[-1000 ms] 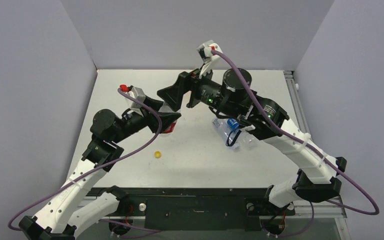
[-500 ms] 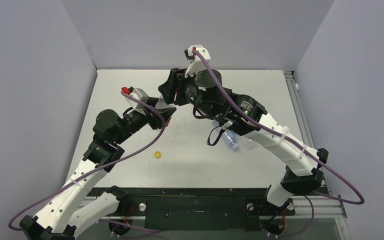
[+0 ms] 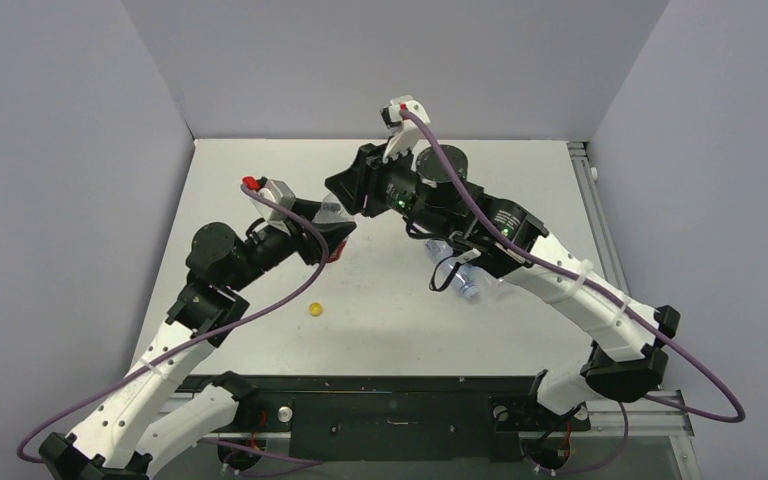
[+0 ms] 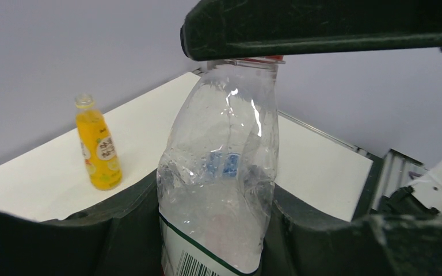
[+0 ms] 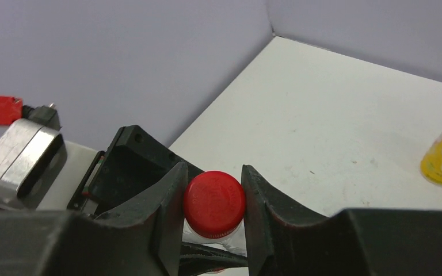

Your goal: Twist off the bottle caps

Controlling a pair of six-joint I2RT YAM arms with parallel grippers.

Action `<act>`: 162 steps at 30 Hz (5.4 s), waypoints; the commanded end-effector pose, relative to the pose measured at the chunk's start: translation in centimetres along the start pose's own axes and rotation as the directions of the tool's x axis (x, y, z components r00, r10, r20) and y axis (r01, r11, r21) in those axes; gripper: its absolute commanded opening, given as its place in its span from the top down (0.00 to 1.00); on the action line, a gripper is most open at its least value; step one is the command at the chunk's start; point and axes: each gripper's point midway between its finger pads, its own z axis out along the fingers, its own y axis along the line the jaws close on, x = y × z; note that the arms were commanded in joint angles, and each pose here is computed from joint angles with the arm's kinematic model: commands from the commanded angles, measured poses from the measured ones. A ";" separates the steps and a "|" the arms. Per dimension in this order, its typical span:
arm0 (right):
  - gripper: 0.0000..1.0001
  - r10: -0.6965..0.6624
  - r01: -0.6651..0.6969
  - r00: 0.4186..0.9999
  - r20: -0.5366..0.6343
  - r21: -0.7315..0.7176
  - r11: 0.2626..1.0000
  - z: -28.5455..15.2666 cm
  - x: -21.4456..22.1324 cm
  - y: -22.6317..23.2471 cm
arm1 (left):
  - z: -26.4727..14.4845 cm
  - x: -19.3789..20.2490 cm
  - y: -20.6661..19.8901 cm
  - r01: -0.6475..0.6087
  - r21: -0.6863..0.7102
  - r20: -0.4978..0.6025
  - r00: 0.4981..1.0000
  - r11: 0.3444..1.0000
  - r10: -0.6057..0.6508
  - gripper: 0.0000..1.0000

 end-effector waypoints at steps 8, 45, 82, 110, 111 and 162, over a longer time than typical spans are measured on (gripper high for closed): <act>1.00 -0.034 0.141 0.987 0.160 -0.729 0.670 -10.2 -3.3 8.5 | -1.0 -4.0 -7.2 0.281 0.339 -0.027 0.957 0.898 -0.289 0.78; 0.88 0.034 -0.034 0.999 0.040 -0.022 0.999 -2.4 -2.8 1.3 | -0.5 -2.0 -0.4 -0.150 0.030 0.102 0.984 0.988 0.147 0.81; 0.20 -0.069 0.098 0.990 0.123 -0.251 0.963 -8.5 -5.7 -0.2 | 0.4 -0.6 -3.6 0.064 0.216 -0.001 0.998 0.974 -0.065 0.85; 1.00 -0.078 0.070 0.988 -0.136 -0.065 0.995 -1.3 1.7 -1.9 | -0.1 0.2 -0.6 -0.034 0.058 0.015 0.999 0.998 0.033 0.01; 1.00 -0.105 0.104 0.986 -0.130 -0.014 0.995 -0.9 1.7 -3.1 | -0.2 0.5 -0.2 -0.043 0.039 0.002 0.999 0.998 0.043 0.02; 0.30 -0.154 0.184 0.983 -0.103 0.438 0.880 12.5 16.2 -21.4 | -7.1 7.6 4.8 -0.162 -0.264 -0.238 0.966 0.951 0.098 0.03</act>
